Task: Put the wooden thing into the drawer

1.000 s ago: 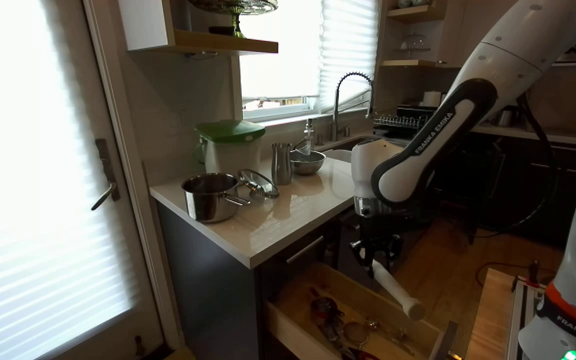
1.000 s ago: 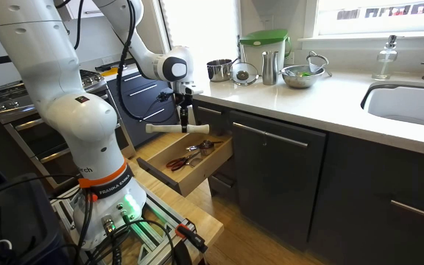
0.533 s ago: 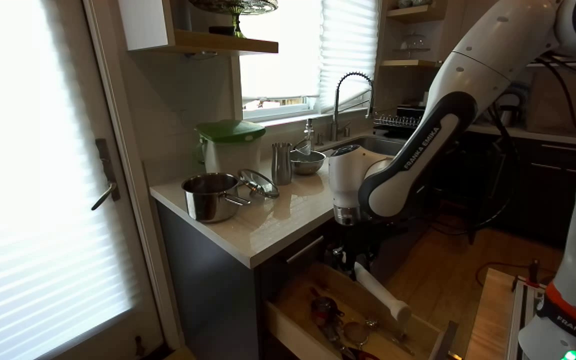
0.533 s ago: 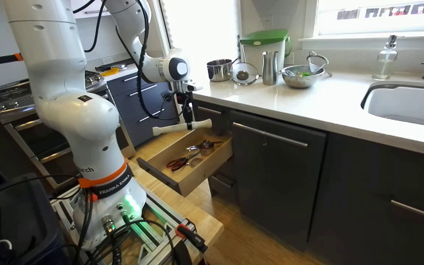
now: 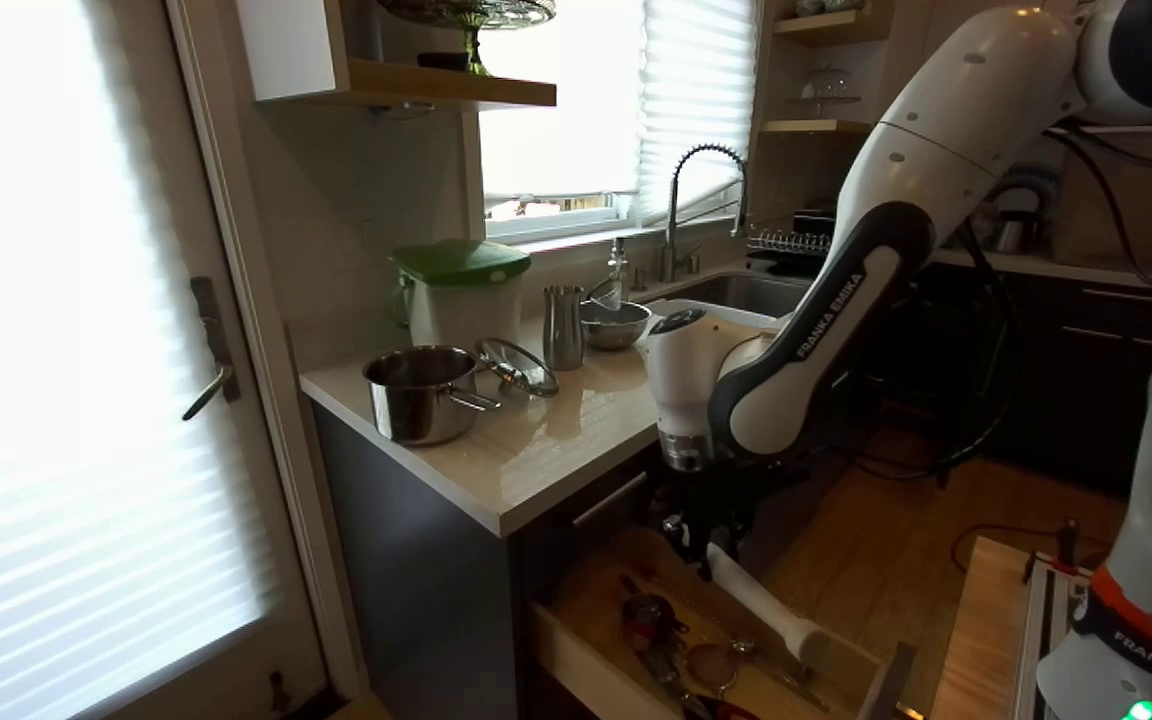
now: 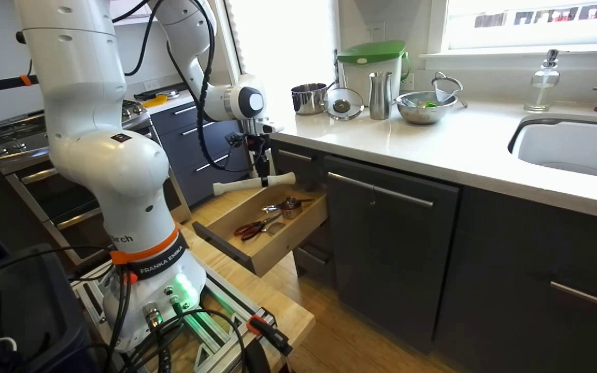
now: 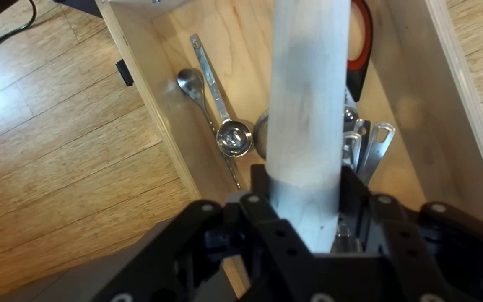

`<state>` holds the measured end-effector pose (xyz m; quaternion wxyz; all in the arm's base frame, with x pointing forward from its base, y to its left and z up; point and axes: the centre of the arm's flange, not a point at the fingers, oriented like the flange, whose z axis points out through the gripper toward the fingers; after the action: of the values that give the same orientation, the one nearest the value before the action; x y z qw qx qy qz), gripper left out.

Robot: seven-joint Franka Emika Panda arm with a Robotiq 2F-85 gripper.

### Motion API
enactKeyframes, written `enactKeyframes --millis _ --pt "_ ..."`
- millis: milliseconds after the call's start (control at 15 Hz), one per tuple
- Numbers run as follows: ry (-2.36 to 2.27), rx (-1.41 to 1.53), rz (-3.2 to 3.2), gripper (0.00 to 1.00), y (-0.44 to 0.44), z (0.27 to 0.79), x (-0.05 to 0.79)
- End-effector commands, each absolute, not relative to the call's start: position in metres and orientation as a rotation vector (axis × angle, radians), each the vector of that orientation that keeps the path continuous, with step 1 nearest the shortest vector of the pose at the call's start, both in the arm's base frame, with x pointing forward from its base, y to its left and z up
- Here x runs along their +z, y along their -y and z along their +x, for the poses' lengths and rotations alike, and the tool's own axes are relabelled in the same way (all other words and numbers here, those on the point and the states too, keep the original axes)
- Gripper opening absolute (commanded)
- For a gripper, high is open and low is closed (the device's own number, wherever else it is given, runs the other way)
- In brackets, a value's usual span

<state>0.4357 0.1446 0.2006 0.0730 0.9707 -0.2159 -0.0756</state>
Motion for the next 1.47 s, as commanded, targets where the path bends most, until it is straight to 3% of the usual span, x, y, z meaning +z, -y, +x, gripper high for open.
enactKeyframes --millis 0,533,600,733,800,1400 --pt "0.555 -0.209 2.866 0.19 -0.165 0.443 0.162" --pt "0.371 -0.122 2.777 0.19 -0.163 0.455 0.126" --pt "0.395 -0.113 2.765 0.44 -0.16 0.446 0.136" --pt "0.389 -0.12 2.765 0.44 -0.161 0.45 0.13" --pt "0.381 -0.077 2.717 0.19 -0.162 0.45 0.128" --pt "0.165 0.066 2.597 0.19 -0.173 0.436 0.106"
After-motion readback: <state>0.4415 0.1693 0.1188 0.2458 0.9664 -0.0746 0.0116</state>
